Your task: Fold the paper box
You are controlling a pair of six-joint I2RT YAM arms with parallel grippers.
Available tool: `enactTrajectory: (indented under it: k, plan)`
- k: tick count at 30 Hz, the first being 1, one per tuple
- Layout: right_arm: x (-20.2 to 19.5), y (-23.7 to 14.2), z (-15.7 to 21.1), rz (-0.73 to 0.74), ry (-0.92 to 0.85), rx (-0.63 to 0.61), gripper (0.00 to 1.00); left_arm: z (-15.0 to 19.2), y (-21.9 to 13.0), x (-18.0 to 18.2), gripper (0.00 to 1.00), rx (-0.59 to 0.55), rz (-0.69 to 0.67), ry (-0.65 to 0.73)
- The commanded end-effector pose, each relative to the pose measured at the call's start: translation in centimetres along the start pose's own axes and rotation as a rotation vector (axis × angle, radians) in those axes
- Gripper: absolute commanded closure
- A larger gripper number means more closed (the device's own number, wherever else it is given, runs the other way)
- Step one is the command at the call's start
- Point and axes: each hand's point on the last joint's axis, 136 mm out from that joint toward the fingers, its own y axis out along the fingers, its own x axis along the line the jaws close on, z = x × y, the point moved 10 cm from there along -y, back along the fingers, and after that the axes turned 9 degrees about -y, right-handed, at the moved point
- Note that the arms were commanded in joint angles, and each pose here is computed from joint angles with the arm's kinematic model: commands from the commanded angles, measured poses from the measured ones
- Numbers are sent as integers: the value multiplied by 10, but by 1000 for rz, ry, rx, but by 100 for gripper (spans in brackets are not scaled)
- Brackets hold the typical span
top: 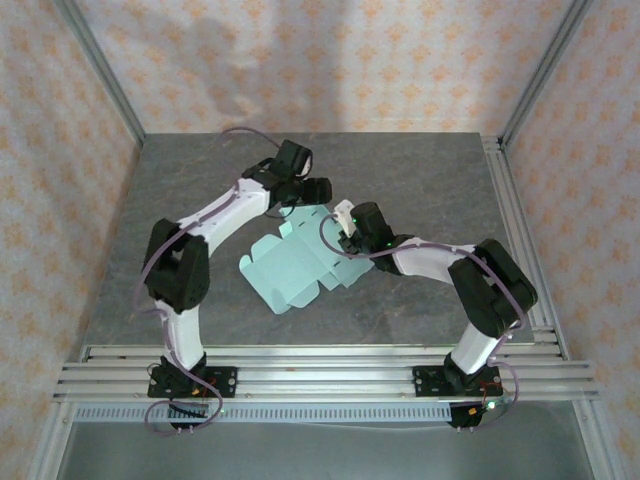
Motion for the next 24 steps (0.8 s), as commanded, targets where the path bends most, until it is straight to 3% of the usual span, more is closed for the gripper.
enactTrajectory:
  k: [1, 6, 8, 18, 24]
  plan:
    - [-6, 3, -8, 27, -22, 7, 100, -10, -35, 5, 18, -181, -59, 21]
    - [-10, 2, -13, 66, -83, 39, 100, -12, -56, 28, 9, -266, -70, -33]
    - [-11, 0, -15, 107, -127, 56, 100, -15, -61, 39, 0, -276, -70, -54]
    - [11, -9, -19, 274, -382, 132, 100, -39, -39, 88, 0, -259, -95, -133]
    - [22, -14, -23, 406, -515, 119, 100, -48, -9, 109, 11, -184, -102, -172]
